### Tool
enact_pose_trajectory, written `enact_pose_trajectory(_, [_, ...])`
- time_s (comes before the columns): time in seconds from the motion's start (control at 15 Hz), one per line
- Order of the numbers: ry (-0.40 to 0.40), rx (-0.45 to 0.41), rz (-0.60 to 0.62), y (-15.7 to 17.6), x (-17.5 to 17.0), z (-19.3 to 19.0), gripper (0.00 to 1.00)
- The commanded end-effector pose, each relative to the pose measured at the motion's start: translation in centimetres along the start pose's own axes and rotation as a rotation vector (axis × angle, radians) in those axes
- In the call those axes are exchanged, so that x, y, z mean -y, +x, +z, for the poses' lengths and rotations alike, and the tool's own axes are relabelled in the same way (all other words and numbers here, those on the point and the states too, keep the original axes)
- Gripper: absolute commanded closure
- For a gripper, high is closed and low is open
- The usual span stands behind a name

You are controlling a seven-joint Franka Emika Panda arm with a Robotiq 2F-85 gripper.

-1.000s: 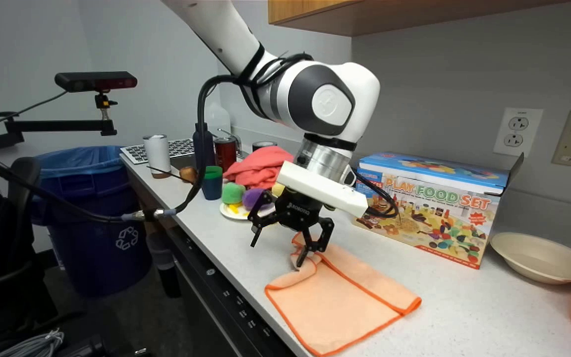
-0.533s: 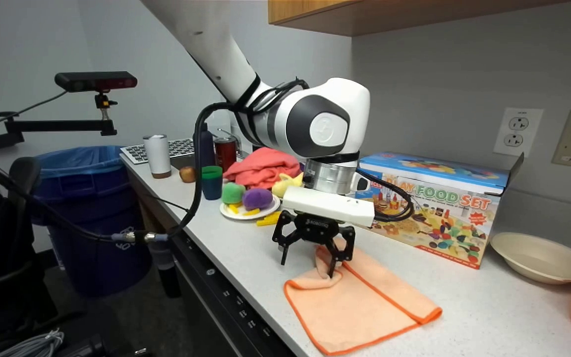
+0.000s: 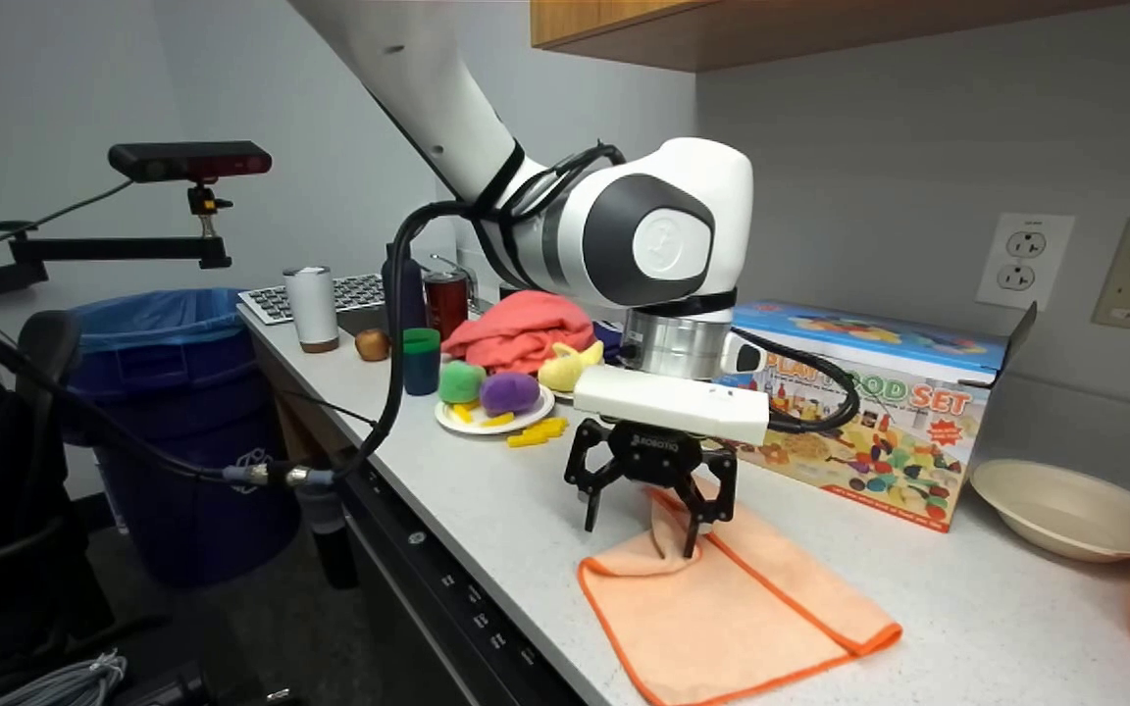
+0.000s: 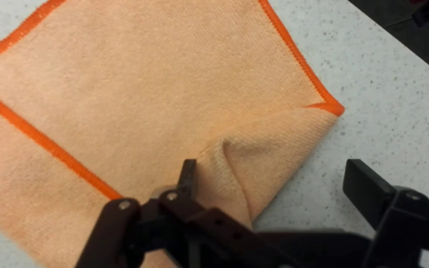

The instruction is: Unfold the cloth on the counter

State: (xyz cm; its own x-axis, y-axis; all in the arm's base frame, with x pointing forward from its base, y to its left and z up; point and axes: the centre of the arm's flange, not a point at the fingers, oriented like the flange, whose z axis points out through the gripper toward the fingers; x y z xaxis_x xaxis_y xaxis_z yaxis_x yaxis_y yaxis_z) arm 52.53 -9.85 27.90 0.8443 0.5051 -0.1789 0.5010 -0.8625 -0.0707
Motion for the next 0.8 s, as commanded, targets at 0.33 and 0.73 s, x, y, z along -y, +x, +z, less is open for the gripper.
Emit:
enact_pose_trajectory(0.33, [0.001, 0.029, 0.027, -0.8, -0.2, 0.1, 0.35])
enact_pose_trajectory(0.73, [0.02, 0.041, 0.021, -0.9, -0.1, 0.7, 0.82])
